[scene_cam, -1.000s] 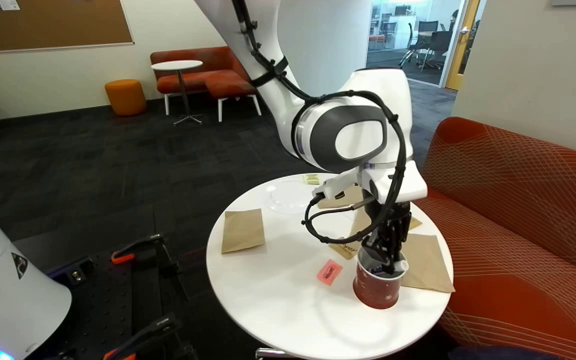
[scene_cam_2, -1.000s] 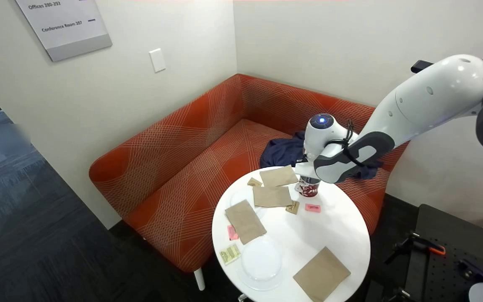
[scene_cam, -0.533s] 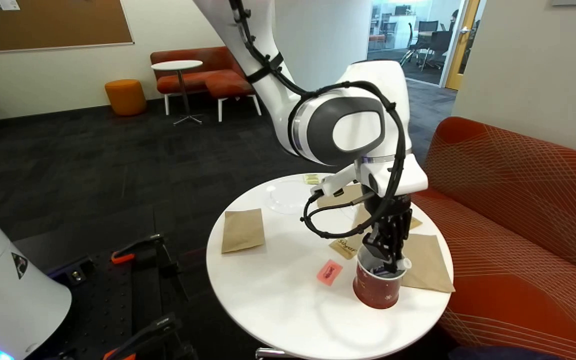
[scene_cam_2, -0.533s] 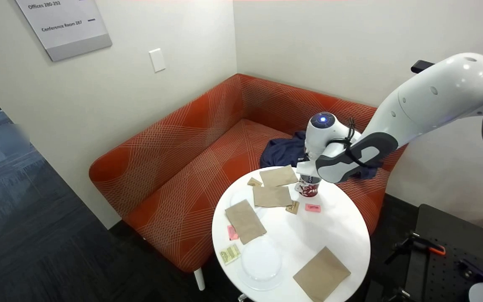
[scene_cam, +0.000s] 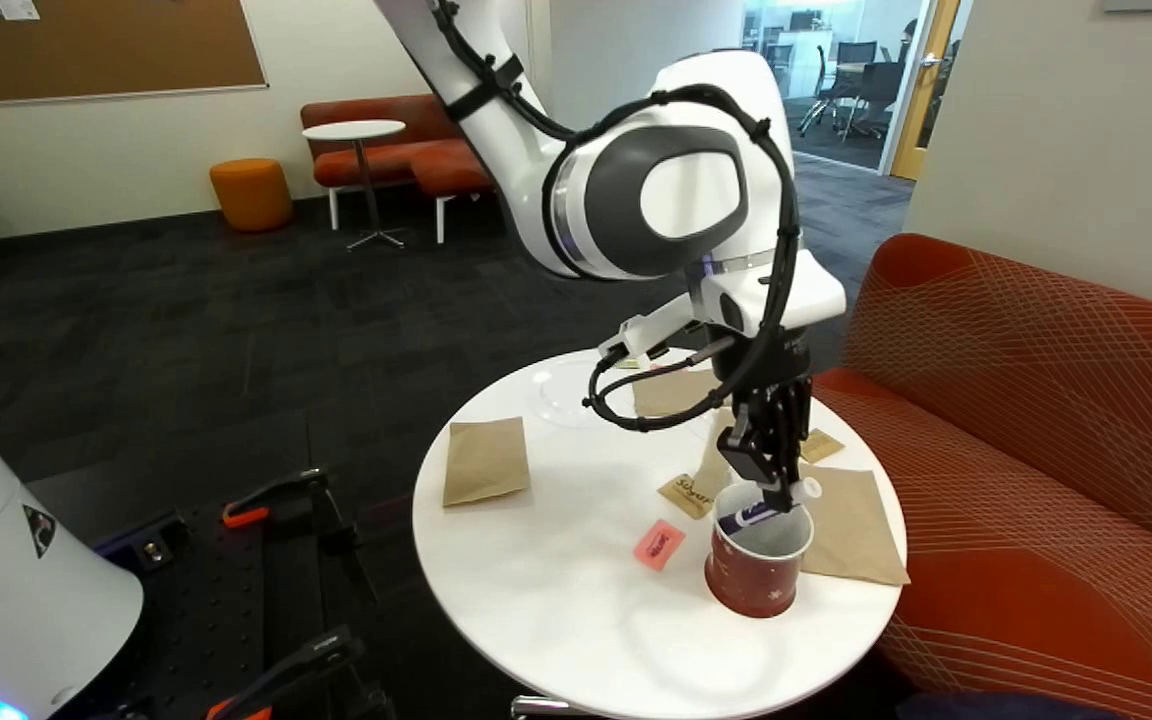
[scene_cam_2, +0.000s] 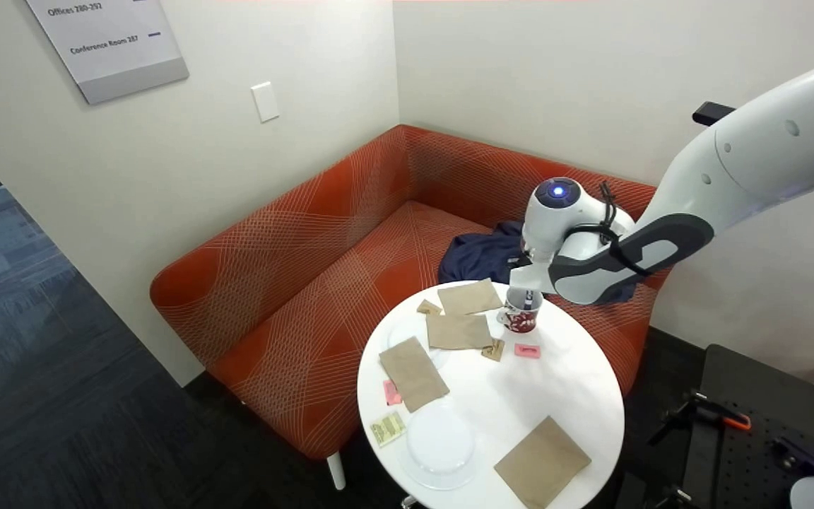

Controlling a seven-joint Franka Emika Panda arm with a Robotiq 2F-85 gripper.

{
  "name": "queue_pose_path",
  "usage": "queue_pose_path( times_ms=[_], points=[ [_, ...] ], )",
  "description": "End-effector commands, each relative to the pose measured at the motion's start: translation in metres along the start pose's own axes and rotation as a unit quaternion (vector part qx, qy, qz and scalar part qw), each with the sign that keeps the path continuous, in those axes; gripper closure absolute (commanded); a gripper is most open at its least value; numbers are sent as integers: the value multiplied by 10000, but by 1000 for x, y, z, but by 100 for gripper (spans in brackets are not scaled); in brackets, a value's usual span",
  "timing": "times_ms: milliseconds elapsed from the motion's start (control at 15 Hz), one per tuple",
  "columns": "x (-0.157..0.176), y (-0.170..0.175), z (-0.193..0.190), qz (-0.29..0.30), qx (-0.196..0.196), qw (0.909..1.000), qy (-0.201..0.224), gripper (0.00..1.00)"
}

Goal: Pick the marker from the cup and put it on the table

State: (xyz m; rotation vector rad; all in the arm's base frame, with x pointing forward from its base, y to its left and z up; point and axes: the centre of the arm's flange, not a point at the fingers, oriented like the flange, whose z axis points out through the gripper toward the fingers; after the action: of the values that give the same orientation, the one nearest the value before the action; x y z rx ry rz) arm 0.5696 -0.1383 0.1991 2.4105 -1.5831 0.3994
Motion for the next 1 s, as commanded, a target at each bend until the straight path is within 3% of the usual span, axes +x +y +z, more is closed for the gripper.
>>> queue_pose_path(
  times_ms=[0,533,933],
  points=[
    [-8,20,-41,-61,174,9996,205,95],
    [-14,29,-94,-581,725,9923,822,95],
    [-32,32,-128,-1435,1253,9784,808,95]
  ],
)
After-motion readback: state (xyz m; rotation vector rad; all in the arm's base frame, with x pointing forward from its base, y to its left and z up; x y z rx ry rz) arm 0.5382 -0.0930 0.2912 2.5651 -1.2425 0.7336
